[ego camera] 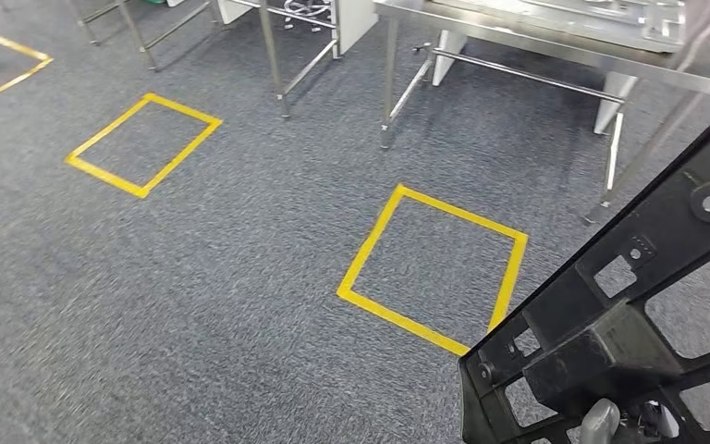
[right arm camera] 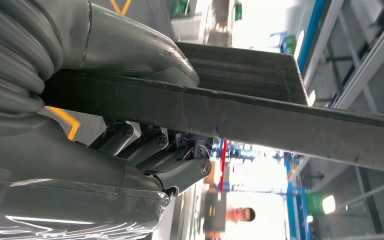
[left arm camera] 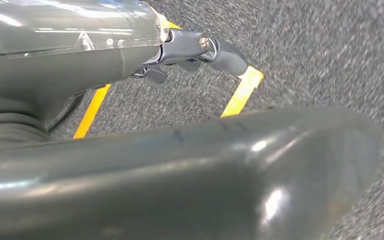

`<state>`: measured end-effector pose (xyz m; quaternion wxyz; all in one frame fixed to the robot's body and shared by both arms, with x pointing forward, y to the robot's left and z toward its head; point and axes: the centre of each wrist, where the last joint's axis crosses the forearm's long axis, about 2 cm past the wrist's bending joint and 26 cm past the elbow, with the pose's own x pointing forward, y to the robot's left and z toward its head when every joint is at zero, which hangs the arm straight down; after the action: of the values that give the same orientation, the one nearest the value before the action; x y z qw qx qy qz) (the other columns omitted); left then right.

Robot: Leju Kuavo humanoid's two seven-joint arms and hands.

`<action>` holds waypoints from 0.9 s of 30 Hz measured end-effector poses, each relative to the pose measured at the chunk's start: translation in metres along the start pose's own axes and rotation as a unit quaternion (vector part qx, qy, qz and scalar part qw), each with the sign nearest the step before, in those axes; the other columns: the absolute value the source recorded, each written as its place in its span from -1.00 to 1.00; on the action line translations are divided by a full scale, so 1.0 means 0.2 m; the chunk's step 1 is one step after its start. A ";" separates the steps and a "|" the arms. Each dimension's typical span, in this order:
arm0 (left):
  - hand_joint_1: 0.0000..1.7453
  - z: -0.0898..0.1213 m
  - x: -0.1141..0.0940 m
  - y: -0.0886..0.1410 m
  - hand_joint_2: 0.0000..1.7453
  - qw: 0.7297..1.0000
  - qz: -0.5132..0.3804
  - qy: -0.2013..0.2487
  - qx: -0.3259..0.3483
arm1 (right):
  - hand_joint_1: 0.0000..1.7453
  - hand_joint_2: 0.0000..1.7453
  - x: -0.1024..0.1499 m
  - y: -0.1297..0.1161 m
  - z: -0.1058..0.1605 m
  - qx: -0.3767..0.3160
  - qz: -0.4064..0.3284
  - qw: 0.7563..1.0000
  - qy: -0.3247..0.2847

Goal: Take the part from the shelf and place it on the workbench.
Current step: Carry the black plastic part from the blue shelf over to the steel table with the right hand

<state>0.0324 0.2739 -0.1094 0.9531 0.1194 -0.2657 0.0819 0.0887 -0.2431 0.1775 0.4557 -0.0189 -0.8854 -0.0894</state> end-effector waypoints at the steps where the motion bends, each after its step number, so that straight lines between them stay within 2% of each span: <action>1: -1.00 0.00 -0.01 0.00 -1.00 1.000 0.000 0.002 0.000 | 1.00 1.00 0.00 0.00 0.00 0.001 0.002 1.000 0.001; 17: -1.00 0.01 -0.02 0.00 -1.00 1.000 0.004 0.006 -0.002 | 1.00 1.00 0.00 0.00 0.00 0.003 0.008 1.000 0.008; 27: -1.00 0.00 0.01 -0.01 -1.00 1.000 0.016 -0.001 -0.011 | 1.00 1.00 0.00 0.00 0.02 0.000 0.035 0.999 0.025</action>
<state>0.0347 0.2722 -0.1088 0.9526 0.1049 -0.2694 0.0944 0.0859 -0.2430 0.1757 0.4802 -0.0478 -0.8728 -0.0732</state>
